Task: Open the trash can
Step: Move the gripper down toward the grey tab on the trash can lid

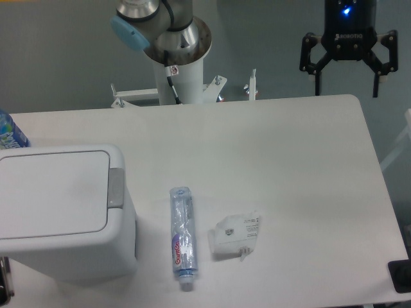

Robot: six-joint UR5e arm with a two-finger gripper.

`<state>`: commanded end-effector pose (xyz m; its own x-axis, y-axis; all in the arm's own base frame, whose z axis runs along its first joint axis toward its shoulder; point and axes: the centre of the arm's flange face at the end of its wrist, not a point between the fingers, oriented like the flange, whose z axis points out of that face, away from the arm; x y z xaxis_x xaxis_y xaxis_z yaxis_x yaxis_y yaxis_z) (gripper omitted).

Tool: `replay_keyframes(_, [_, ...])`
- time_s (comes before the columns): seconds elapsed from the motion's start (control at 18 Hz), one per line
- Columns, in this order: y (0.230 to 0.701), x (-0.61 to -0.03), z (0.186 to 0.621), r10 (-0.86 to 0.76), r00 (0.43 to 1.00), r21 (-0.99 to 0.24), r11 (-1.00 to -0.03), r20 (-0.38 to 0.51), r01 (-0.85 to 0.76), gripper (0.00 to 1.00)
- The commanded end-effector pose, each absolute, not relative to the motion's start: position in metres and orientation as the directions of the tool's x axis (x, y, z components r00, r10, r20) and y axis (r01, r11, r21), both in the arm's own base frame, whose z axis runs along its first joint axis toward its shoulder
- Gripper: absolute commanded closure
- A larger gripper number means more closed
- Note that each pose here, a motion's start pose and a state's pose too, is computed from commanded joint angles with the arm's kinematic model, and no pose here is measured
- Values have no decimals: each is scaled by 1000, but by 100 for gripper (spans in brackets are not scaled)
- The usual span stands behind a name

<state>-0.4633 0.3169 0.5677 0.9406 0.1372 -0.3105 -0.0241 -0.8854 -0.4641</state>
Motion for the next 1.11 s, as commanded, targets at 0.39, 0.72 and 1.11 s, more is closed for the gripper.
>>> replay_keyframes(0.39, [340, -449, 566, 116, 942, -443, -896, -314, -37, 0])
replay_keyframes(0.72, [368, -435, 577, 240, 941, -504, -859, -240, 90, 0])
replay_keyframes(1.11, [435, -407, 577, 387, 915, -534, -801, -114, 272, 0])
